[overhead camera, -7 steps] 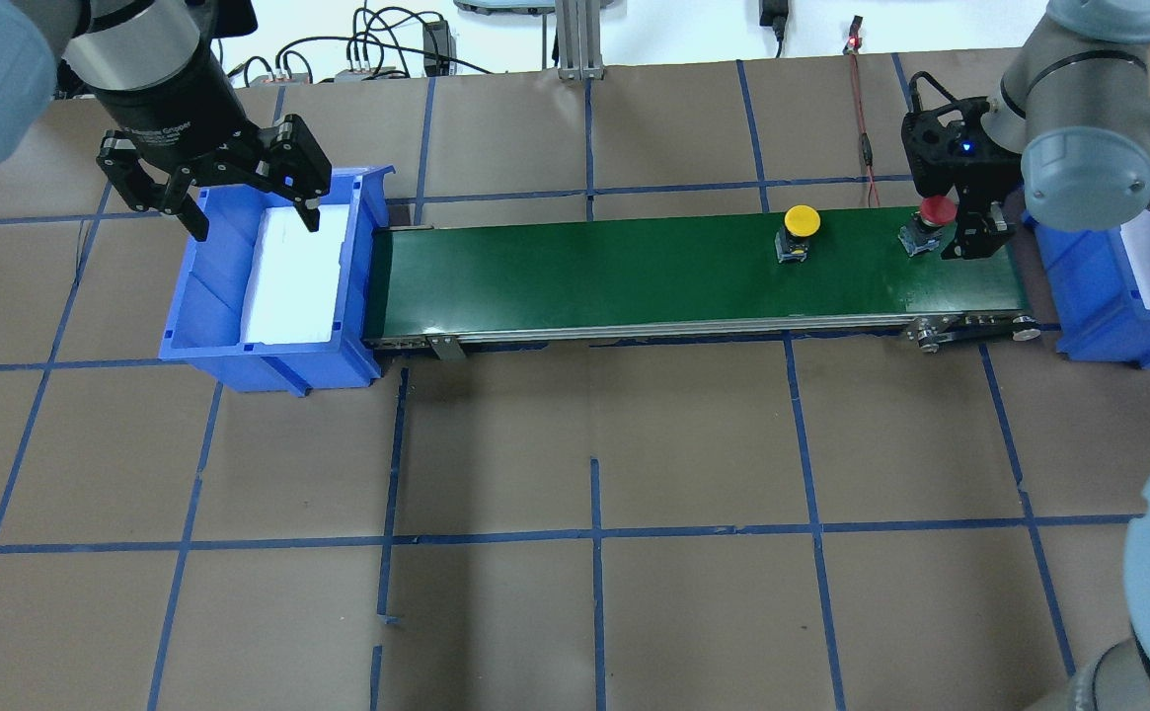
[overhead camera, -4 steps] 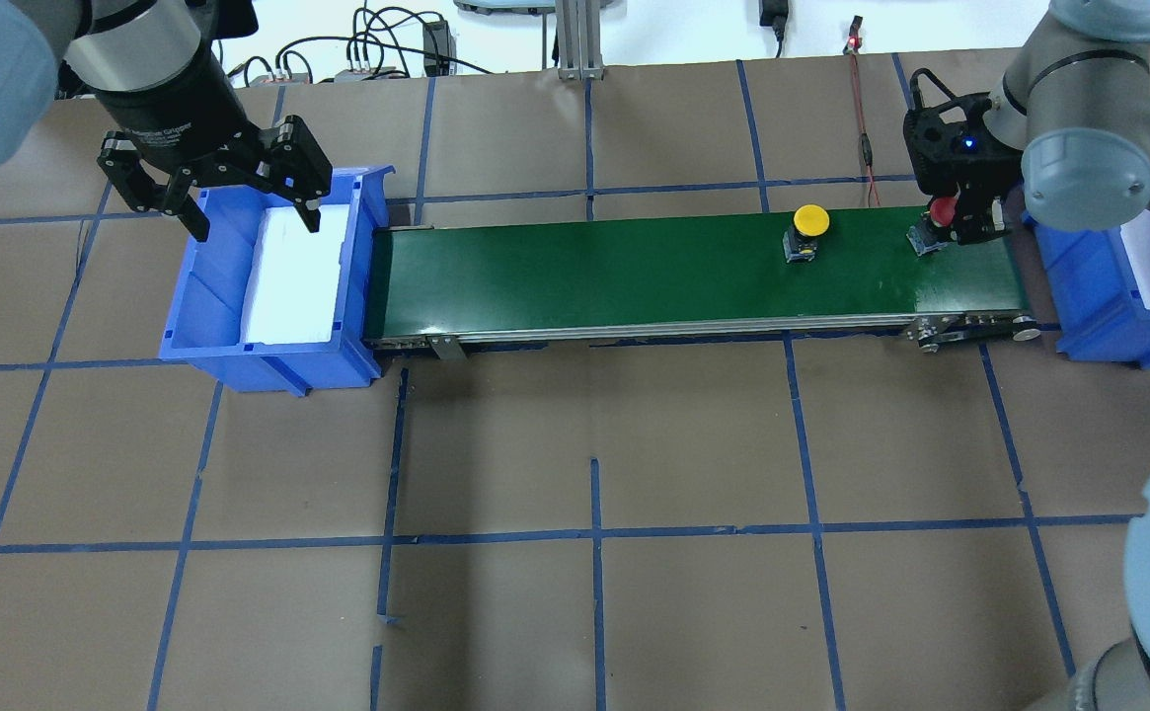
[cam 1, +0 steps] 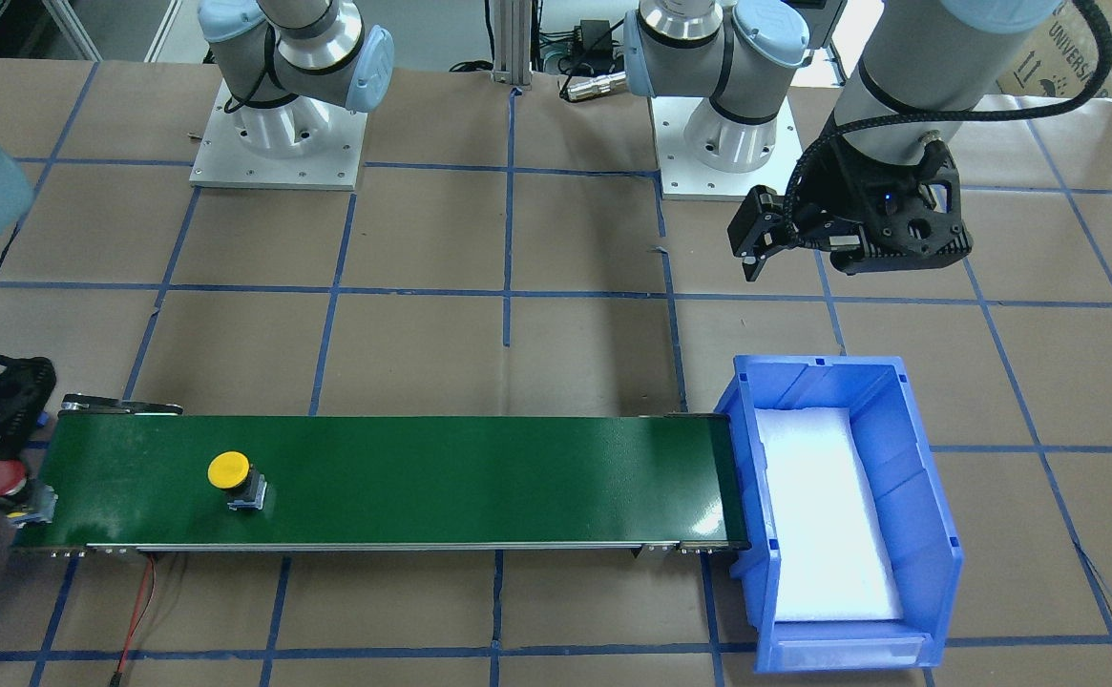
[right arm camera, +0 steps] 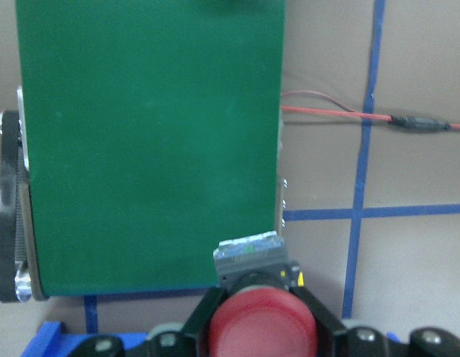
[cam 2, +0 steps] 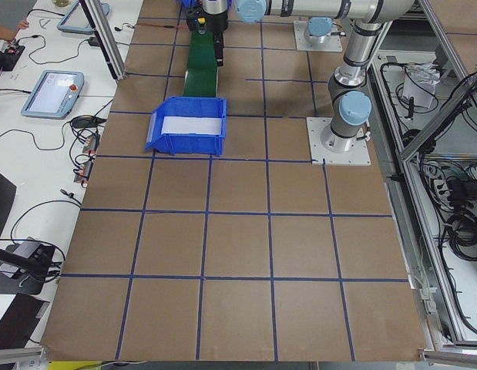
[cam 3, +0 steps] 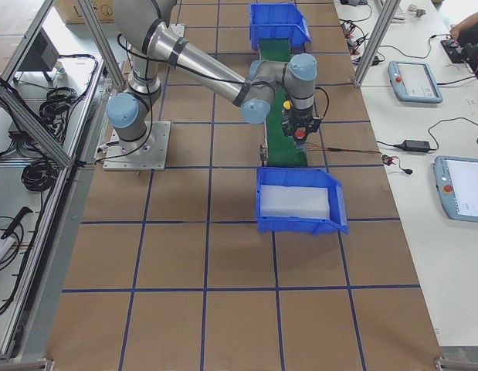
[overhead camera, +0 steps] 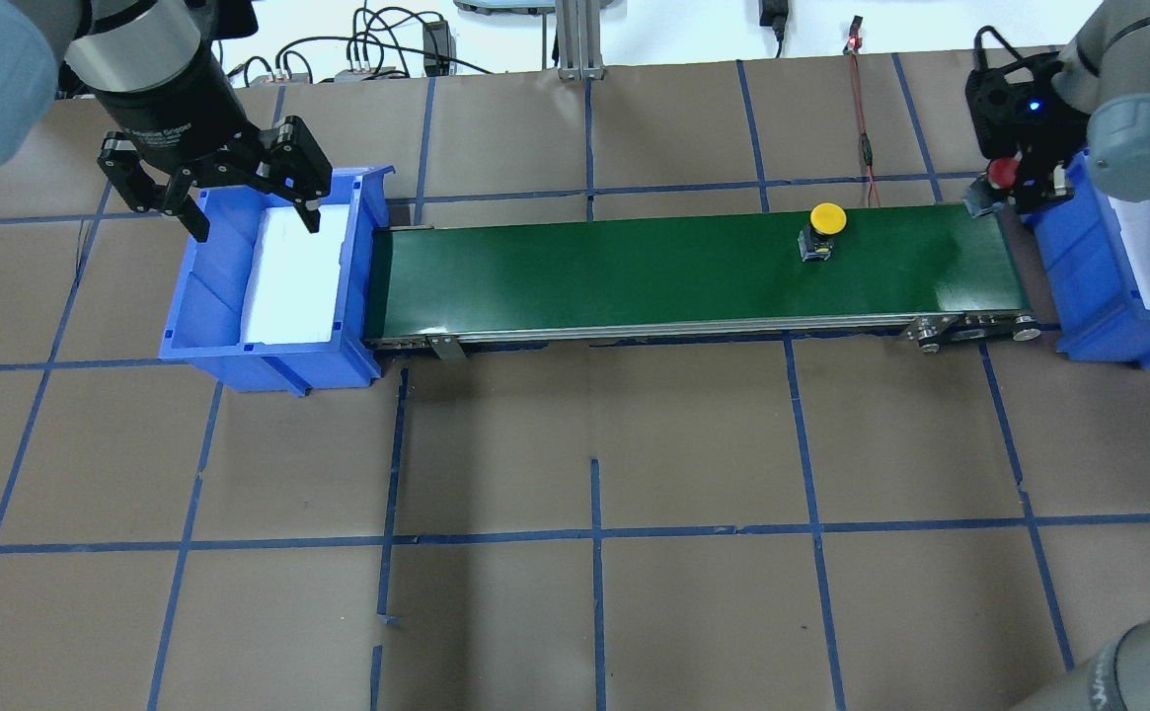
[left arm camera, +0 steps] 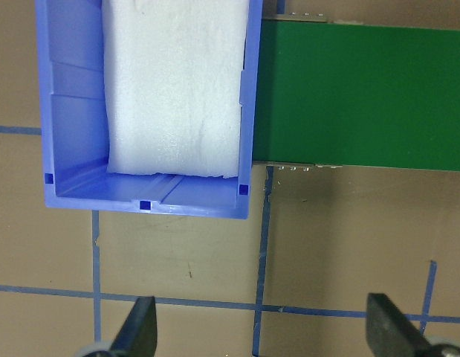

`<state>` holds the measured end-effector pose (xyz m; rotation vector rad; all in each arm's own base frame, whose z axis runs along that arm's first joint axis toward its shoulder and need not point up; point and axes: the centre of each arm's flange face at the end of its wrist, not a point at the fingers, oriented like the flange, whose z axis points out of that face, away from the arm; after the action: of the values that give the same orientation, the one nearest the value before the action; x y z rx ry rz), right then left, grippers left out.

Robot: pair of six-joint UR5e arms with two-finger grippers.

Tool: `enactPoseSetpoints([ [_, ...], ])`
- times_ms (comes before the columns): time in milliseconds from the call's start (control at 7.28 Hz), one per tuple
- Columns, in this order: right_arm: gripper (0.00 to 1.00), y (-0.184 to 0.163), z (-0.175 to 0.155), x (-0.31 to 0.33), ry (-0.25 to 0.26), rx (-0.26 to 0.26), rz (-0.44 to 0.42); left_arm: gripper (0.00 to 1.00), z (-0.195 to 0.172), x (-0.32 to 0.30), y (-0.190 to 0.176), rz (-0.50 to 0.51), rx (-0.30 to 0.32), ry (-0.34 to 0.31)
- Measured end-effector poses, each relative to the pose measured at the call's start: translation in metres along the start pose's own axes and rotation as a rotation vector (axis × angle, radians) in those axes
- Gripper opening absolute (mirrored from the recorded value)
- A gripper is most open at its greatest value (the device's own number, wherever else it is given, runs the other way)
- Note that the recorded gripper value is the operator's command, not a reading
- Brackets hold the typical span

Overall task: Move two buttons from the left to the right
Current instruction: 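Carry the red button into the far blue bin and release it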

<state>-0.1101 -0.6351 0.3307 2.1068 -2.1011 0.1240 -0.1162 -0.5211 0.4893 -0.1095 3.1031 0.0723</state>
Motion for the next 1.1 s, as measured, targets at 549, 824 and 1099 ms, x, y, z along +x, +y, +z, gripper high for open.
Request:
enactPoseSetpoints([
  [549, 0.07, 0.1, -0.034, 0.041, -0.019, 0.038, -0.04, 1.0, -0.001, 0.0, 0.0, -0.001, 0.001, -0.001],
  [824, 0.08, 0.157, -0.001, 0.035, -0.04, 0.039, -0.117, 1.0, -0.001, 0.0, 0.0, -0.001, 0.002, -0.001],
  [1099, 0.09, 0.2, 0.035, 0.012, -0.084, 0.055, -0.124, 1.0, -0.001, 0.0, 0.0, 0.0, 0.003, -0.001],
])
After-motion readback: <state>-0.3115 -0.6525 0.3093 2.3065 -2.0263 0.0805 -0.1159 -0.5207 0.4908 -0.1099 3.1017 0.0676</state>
